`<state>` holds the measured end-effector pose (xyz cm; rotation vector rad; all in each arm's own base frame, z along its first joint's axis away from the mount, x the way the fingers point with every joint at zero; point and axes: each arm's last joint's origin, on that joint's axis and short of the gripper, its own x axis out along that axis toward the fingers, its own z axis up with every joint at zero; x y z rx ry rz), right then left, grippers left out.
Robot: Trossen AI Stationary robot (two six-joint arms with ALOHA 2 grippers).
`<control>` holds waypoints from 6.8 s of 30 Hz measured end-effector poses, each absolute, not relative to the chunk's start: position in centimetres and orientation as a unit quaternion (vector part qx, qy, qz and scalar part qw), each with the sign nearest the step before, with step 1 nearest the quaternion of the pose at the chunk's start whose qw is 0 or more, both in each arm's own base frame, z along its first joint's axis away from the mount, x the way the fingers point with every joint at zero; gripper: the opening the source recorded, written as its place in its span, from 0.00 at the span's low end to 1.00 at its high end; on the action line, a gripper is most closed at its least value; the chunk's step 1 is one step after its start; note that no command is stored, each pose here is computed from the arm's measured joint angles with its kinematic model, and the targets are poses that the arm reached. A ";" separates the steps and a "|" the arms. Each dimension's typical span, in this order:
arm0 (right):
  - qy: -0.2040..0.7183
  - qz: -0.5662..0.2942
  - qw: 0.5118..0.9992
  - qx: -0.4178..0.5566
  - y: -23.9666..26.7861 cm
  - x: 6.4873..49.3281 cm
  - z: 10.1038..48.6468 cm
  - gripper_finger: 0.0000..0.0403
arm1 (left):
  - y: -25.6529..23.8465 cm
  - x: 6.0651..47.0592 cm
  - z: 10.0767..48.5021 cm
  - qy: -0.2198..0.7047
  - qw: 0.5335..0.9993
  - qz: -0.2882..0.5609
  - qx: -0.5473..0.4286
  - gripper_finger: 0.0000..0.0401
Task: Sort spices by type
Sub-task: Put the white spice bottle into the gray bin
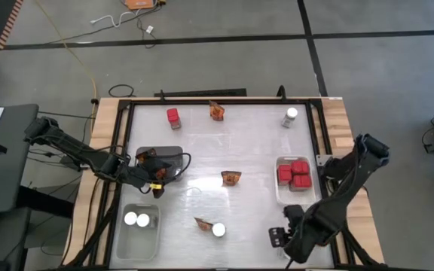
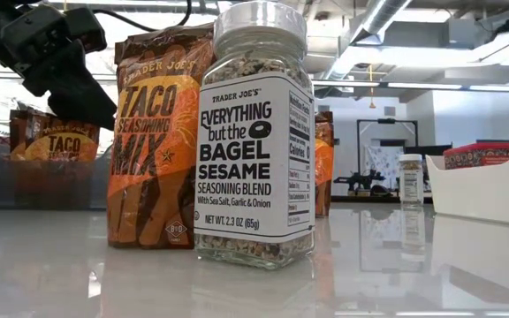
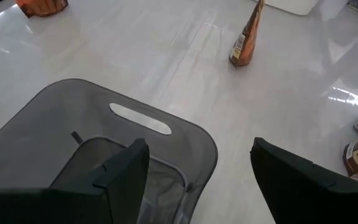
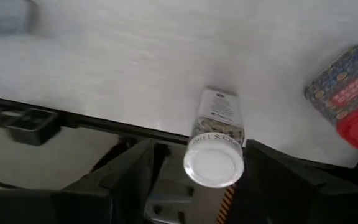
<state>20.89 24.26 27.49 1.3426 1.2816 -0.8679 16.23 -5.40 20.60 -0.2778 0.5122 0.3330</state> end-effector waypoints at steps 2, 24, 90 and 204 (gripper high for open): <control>0.540 -0.366 0.517 0.554 24.8 21.0 26.8 0.70 | -5.4 16.2 20.6 0.250 0.943 0.165 -0.142 0.67; 0.572 -0.392 0.494 0.525 27.5 22.2 22.9 0.70 | -5.4 16.2 20.6 0.250 0.943 0.165 -0.144 0.67; 0.537 -0.376 0.634 0.410 21.9 21.5 27.0 0.74 | -5.4 16.2 20.6 0.250 0.943 0.166 -0.143 0.67; 0.490 -0.258 0.764 0.331 18.8 31.1 30.0 0.55 | -5.4 15.7 21.4 0.243 0.946 0.128 -0.170 0.67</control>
